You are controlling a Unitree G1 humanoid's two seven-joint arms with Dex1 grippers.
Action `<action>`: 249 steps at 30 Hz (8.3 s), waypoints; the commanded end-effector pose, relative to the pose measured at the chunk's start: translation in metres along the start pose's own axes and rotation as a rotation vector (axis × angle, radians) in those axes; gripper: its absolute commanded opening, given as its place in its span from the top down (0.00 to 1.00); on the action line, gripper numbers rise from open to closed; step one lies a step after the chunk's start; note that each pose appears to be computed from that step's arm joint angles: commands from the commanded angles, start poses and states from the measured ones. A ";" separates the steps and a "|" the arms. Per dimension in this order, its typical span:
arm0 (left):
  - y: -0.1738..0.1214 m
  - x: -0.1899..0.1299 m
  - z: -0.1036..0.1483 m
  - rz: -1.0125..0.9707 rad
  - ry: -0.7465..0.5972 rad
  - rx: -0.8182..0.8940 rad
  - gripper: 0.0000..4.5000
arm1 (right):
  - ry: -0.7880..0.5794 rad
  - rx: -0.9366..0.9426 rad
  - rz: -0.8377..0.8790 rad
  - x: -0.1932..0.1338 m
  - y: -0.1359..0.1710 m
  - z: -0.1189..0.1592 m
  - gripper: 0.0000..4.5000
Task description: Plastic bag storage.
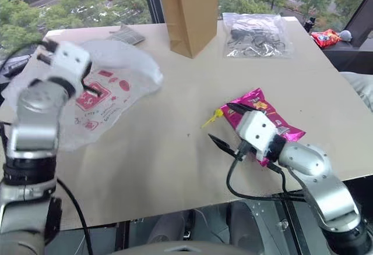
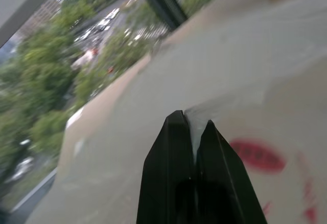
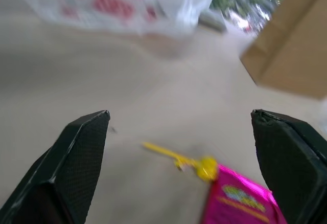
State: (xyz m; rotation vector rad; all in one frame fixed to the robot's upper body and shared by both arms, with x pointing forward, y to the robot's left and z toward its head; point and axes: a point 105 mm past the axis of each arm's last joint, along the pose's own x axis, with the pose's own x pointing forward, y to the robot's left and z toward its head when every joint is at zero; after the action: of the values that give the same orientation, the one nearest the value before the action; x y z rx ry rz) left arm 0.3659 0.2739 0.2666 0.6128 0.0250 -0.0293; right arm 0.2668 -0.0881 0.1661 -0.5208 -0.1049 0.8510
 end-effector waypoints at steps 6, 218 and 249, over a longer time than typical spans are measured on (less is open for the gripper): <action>-0.001 0.000 0.023 -0.066 -0.015 -0.098 0.99 | 0.206 0.301 -0.168 0.054 -0.025 -0.033 0.00; -0.153 0.035 0.094 -0.576 -0.027 -0.797 1.00 | 0.112 1.251 -0.698 -0.100 0.010 -0.086 0.01; -0.139 0.035 0.090 -0.530 -0.023 -0.810 1.00 | -0.218 1.047 -0.081 -0.067 0.018 0.008 0.99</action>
State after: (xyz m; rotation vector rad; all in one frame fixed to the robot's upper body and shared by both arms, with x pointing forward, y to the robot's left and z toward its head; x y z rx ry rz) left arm 0.3979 0.1126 0.2383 -0.2380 0.2379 -0.4842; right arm 0.2212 -0.1388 0.1517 0.5419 0.1621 0.6443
